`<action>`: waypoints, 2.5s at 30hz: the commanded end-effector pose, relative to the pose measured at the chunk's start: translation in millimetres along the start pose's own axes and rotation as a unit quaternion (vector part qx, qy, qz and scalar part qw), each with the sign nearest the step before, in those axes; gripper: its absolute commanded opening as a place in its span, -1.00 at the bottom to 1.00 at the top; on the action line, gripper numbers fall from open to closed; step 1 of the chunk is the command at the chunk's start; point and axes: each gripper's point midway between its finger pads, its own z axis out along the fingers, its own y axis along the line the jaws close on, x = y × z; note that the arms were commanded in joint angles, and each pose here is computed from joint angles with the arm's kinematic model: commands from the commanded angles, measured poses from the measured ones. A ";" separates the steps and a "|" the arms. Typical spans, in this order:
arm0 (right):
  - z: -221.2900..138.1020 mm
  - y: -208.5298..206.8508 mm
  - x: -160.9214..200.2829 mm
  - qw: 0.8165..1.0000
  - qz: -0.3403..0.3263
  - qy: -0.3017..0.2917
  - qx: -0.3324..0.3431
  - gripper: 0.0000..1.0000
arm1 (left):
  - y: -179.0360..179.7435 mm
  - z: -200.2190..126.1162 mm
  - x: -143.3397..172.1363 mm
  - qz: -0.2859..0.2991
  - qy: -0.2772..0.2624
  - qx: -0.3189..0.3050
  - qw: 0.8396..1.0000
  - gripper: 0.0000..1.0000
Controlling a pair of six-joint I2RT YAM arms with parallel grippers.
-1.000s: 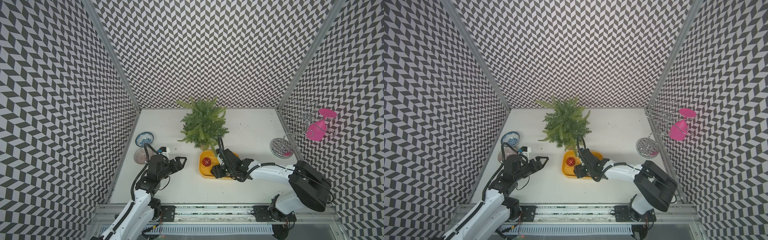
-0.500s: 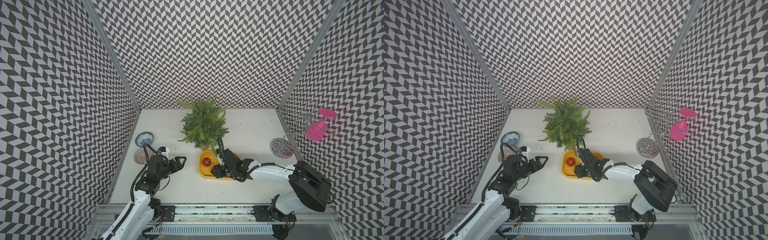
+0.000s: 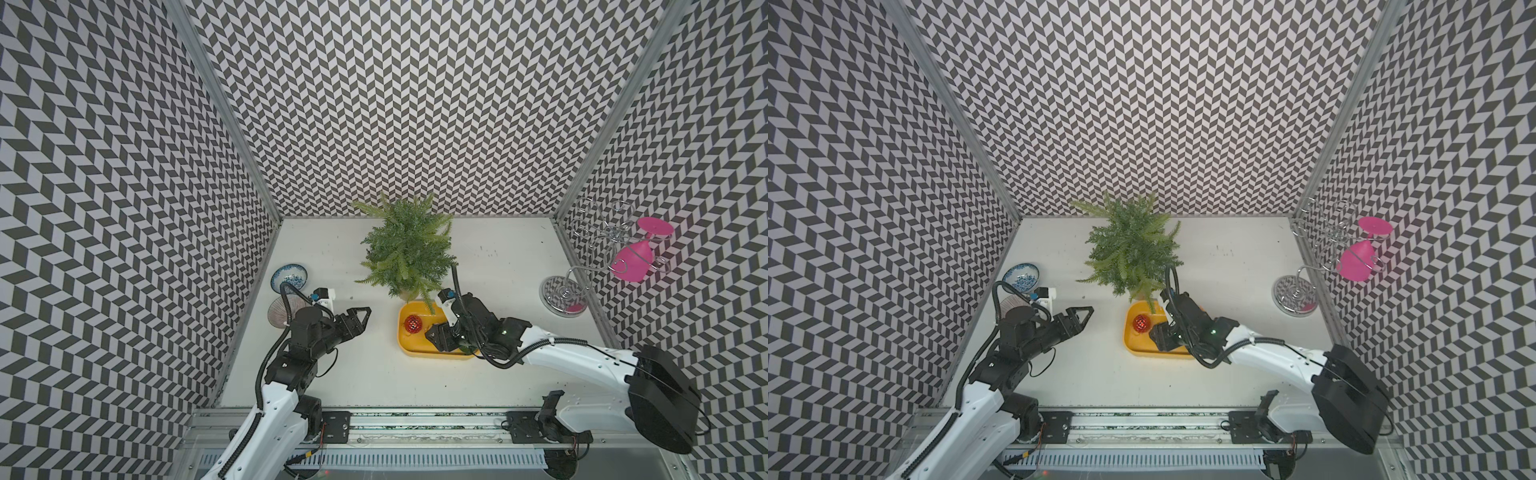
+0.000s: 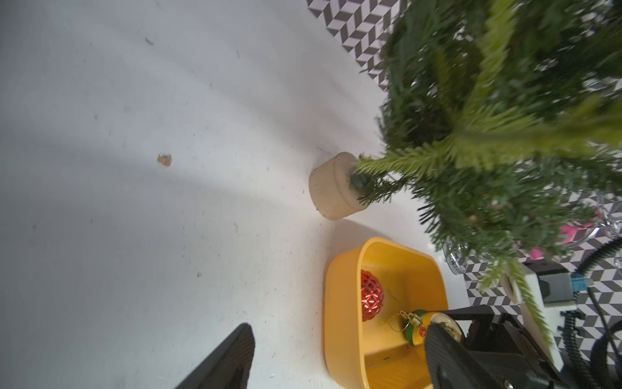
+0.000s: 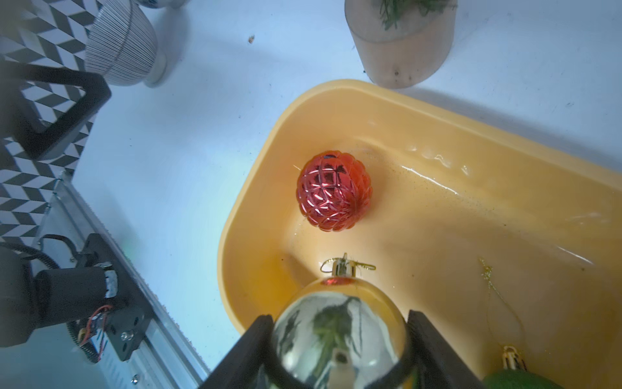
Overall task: Decorate the small christmas tree with ornaments
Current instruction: Pick up an ornament from the container, then hang an ornament on the christmas tree.
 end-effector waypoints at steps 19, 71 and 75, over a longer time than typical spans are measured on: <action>-131.6 70.4 -107.9 0.979 -0.047 -0.179 -0.086 0.23 | -125.9 -54.3 -69.3 0.117 -0.077 0.143 0.980 0.47; -224.8 100.8 -276.8 0.943 -0.042 -0.282 -0.171 0.22 | -269.2 -30.1 -130.7 0.211 -0.061 0.199 0.955 0.10; -222.3 109.8 -281.7 0.940 -0.047 -0.275 -0.195 0.22 | -265.2 -28.1 -135.4 0.208 -0.065 0.190 0.957 0.12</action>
